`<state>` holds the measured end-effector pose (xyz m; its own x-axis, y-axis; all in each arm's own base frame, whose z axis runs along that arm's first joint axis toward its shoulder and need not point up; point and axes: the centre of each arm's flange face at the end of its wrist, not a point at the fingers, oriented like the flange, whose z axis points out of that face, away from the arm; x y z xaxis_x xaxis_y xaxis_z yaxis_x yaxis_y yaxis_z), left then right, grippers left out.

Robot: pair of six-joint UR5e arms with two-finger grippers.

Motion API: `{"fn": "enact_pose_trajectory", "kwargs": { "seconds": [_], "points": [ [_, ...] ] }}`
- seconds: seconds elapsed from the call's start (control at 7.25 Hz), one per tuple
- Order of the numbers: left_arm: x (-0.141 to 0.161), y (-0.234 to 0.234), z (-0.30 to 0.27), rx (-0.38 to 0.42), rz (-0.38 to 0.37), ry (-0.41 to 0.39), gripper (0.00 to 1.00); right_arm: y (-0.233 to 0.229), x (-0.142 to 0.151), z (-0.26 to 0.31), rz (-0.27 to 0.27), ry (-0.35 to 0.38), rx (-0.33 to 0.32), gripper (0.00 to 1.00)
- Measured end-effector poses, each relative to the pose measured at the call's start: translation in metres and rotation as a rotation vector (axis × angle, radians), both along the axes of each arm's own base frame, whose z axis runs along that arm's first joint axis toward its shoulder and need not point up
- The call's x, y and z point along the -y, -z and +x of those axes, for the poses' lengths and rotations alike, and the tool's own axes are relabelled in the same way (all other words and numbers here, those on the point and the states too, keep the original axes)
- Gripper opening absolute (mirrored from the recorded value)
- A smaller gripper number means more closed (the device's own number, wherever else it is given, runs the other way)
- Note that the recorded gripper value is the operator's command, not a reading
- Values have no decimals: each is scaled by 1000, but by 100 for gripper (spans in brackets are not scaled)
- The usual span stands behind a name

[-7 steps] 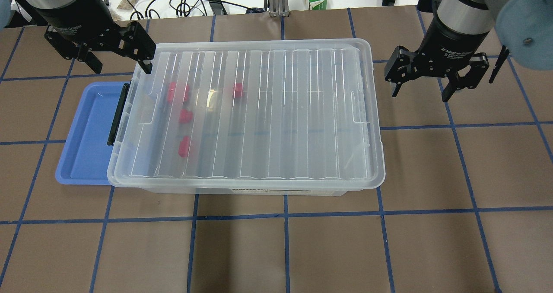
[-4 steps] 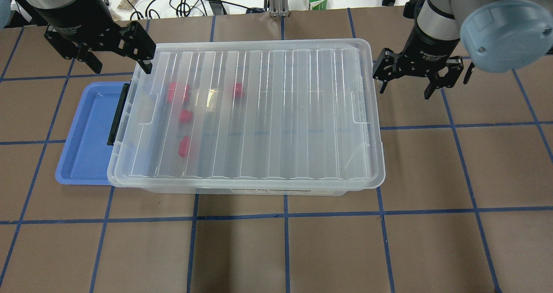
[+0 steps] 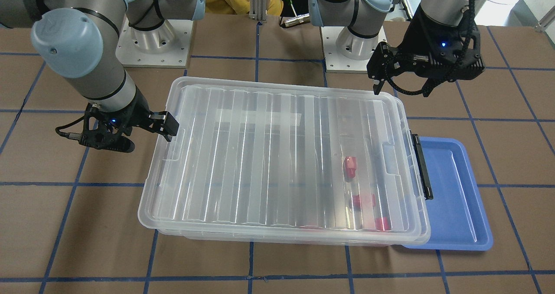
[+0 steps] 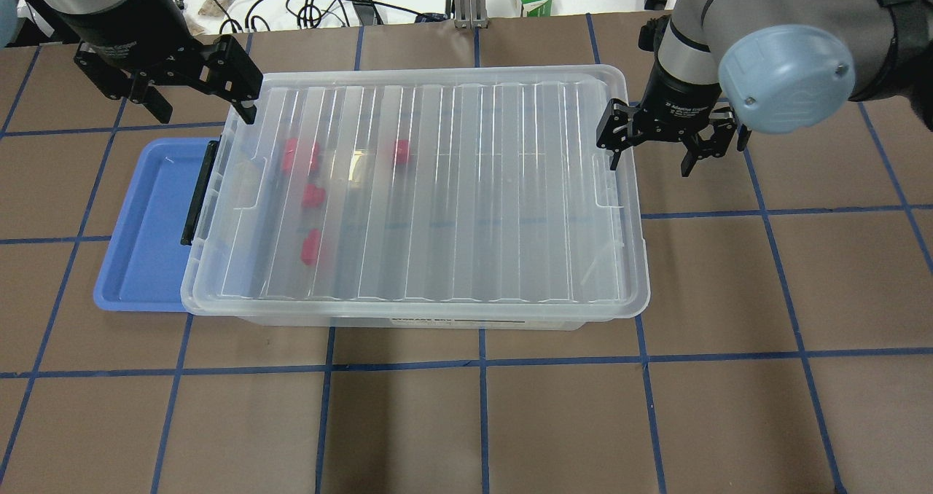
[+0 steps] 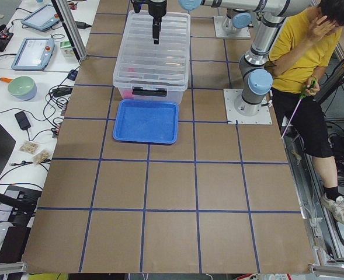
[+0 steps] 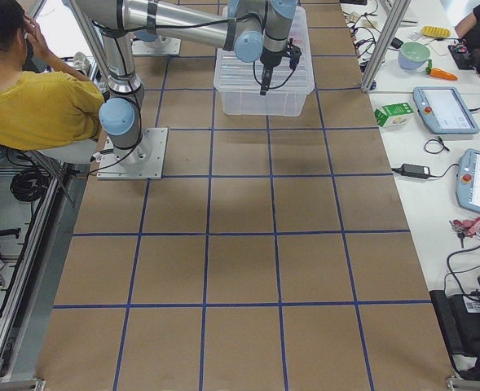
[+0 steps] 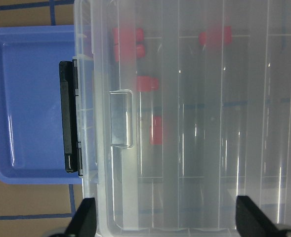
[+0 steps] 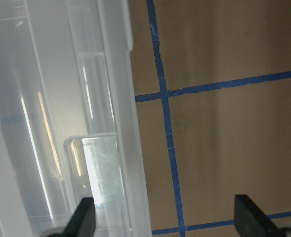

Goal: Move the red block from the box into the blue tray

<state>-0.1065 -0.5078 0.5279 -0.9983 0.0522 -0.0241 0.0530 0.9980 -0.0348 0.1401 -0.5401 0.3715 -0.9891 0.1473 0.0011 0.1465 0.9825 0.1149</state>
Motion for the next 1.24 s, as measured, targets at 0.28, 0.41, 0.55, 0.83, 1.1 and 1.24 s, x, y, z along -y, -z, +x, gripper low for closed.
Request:
{"fn": "enact_pose_trajectory", "kwargs": {
  "seconds": [0.28, 0.41, 0.55, 0.83, 1.1, 1.24],
  "points": [
    [0, 0, 0, 0, 0, 0, 100, 12, 5, -2, 18, -4, -5, 100],
    [0, 0, 0, 0, 0, -1, 100, 17, 7, -3, 27, -7, -4, 100],
    [0, 0, 0, 0, 0, -1, 100, 23, 10, -4, 36, -8, -3, 100],
    [0, 0, 1, 0, -1, -1, 100, 31, 15, -13, 50, 2, -5, 100],
    [0, 0, 1, 0, -1, -1, 100, 33, 19, -27, 54, 25, -5, 100],
    [0, 0, 1, 0, 0, -1, 100, 33, 20, -32, 54, 33, -5, 100]
  ]
}}
